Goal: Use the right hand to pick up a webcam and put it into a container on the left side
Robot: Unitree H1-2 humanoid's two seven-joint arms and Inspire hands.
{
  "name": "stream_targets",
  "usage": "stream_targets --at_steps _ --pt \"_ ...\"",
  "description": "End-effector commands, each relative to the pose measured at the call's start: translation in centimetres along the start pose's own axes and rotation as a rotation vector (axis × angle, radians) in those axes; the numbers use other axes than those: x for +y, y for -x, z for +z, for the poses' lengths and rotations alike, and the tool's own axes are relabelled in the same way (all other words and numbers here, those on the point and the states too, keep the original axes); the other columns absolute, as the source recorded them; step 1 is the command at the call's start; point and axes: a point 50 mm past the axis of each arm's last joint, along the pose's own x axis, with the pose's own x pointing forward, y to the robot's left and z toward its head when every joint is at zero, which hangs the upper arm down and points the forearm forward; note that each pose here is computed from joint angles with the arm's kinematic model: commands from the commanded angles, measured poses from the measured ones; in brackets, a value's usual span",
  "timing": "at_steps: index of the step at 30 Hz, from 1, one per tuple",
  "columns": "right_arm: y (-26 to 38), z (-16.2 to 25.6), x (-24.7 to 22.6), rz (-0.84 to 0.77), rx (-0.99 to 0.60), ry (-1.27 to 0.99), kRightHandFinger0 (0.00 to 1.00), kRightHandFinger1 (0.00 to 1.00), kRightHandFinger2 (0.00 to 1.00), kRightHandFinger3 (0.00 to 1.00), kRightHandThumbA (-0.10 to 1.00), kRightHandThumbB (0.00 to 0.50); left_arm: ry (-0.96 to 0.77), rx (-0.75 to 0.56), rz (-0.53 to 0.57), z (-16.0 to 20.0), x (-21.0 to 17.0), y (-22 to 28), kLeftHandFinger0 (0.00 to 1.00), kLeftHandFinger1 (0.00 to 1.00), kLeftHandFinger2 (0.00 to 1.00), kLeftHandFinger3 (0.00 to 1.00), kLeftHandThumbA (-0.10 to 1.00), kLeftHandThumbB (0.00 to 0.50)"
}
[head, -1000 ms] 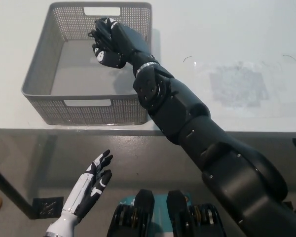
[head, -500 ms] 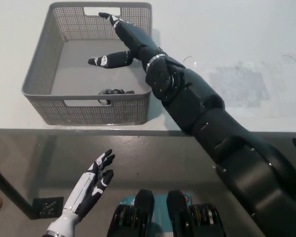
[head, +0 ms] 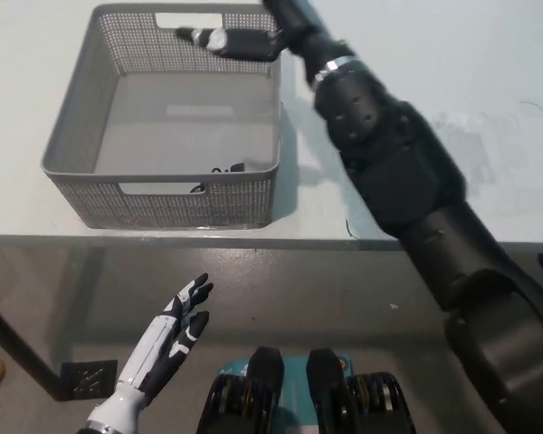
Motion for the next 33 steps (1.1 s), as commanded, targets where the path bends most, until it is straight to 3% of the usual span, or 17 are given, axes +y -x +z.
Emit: stream_targets --at_steps 1,4,6,10,14,18,22,27,31,33 --pt "1.7 5.0 -9.3 -0.190 -0.180 -0.147 1.00 1.00 1.00 1.00 1.00 0.370 -0.040 -0.060 -0.025 0.9 1.0 -0.9 0.92 1.00 1.00 1.00 0.92 0.187" --pt "4.0 5.3 -11.0 -0.259 -0.222 -0.136 1.00 1.00 1.00 1.00 1.00 0.354 -0.027 -0.044 -0.020 0.8 1.1 -0.7 0.93 1.00 1.00 1.00 0.91 0.189" --pt "6.7 5.4 -12.1 -0.295 -0.244 -0.176 1.00 1.00 1.00 1.00 1.00 0.387 -0.024 -0.038 -0.015 0.7 1.1 -0.7 0.94 1.00 1.00 1.00 0.91 0.198" --pt "11.5 5.6 -12.7 -0.276 -0.301 -0.198 1.00 1.00 1.00 1.00 1.00 0.352 -0.030 -0.035 -0.016 0.7 1.1 -0.7 0.94 1.00 1.00 1.00 0.91 0.193" --pt "15.3 5.2 -12.2 -0.255 -0.344 -0.283 1.00 1.00 1.00 1.00 1.00 0.374 -0.044 -0.042 -0.016 0.7 1.2 -0.9 0.93 1.00 1.00 1.00 0.91 0.161" --pt "20.0 4.2 -10.7 -0.205 -0.333 -0.370 1.00 1.00 1.00 1.00 1.00 0.365 -0.028 -0.032 -0.013 0.6 1.1 -0.9 0.93 1.00 1.00 1.00 0.92 0.169" --pt "23.8 3.0 -8.6 -0.171 -0.277 -0.422 1.00 1.00 1.00 1.00 1.00 0.400 -0.030 -0.045 -0.009 0.7 1.2 -1.0 0.91 1.00 1.00 1.00 0.91 0.134" --pt "29.2 0.8 -5.4 -0.118 -0.193 -0.436 1.00 1.00 1.00 1.00 1.00 0.338 -0.047 -0.057 -0.007 0.7 1.6 -1.3 0.89 1.00 1.00 1.00 0.93 0.096" --pt "31.6 -0.9 -3.6 -0.083 -0.108 -0.471 1.00 1.00 1.00 1.00 1.00 0.350 -0.043 -0.061 -0.002 0.8 1.6 -1.4 0.89 1.00 1.00 1.00 0.92 0.081" --pt "32.6 -1.8 -2.6 -0.065 -0.076 -0.506 1.00 1.00 1.00 1.00 1.00 0.325 -0.035 -0.053 0.005 0.8 1.6 -1.4 0.89 1.00 1.00 1.00 0.91 0.086"
